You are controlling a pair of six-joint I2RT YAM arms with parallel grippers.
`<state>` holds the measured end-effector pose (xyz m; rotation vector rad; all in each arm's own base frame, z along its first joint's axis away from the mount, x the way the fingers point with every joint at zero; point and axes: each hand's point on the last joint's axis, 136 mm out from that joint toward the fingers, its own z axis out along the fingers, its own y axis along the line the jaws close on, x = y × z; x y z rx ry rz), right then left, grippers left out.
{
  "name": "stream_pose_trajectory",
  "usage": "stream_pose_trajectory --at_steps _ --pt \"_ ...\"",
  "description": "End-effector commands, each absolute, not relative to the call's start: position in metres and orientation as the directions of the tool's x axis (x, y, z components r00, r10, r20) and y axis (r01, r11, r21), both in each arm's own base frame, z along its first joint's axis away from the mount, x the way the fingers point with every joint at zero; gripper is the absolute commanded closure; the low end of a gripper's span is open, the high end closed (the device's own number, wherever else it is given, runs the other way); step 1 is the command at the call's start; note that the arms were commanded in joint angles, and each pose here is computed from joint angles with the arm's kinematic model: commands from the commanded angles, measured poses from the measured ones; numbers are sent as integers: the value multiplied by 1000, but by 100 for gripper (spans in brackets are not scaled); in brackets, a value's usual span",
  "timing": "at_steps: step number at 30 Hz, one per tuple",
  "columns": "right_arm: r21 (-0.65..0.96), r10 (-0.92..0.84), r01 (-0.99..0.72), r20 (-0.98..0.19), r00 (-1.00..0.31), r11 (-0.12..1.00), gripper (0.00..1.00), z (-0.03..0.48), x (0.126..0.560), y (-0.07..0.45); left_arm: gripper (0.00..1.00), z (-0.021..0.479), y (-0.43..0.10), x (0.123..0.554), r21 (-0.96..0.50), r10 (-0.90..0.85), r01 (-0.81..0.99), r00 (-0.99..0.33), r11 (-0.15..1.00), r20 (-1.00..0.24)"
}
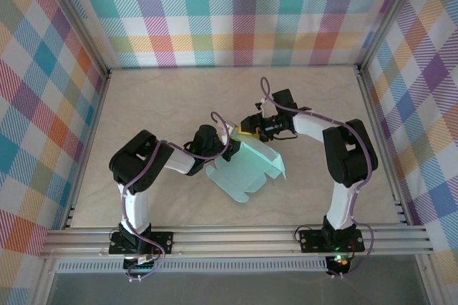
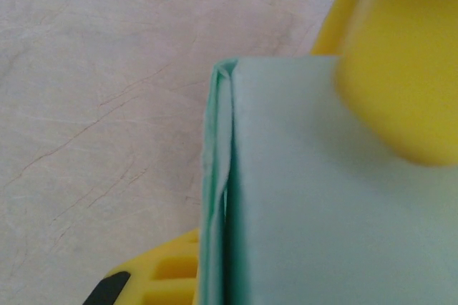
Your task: Fold the paper box
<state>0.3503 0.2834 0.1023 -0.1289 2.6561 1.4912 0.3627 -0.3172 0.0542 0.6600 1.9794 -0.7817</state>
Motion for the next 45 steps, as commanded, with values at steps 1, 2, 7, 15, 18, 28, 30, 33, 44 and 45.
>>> stream_pose_trajectory --at_steps 1,2,7,15,18,28,30,33,44,45 --pt "854 6 -128 -152 -988 505 39 121 351 280 100 66 -323 367 -279 122 712 -456 645 -882" --pt "853 28 -127 -163 -986 506 38 123 353 277 100 68 -323 366 -282 120 715 -455 640 -882" --pt "874 171 -72 -174 -970 481 39 135 366 250 100 76 -328 358 -328 106 740 -472 587 -875" --pt "900 148 -26 -100 -984 435 65 122 343 239 100 102 -340 350 -395 57 780 -479 484 -876" --pt "909 113 -30 -84 -990 416 70 118 331 243 100 110 -342 351 -409 34 781 -479 471 -877" --pt "918 6 -58 -66 -998 392 81 110 303 279 100 111 -340 363 -438 -12 737 -504 515 -863" --pt "921 -8 -52 -53 -999 386 81 106 298 288 100 111 -339 366 -439 -18 728 -506 526 -862" --pt "922 1 -38 -41 -999 386 83 102 297 294 100 110 -336 370 -443 -31 707 -513 552 -858" --pt "918 85 -35 -75 -994 395 80 117 319 270 100 106 -333 361 -413 15 740 -495 530 -869" --pt "919 94 -23 -65 -993 394 80 116 320 268 100 106 -333 360 -415 14 745 -494 522 -870"
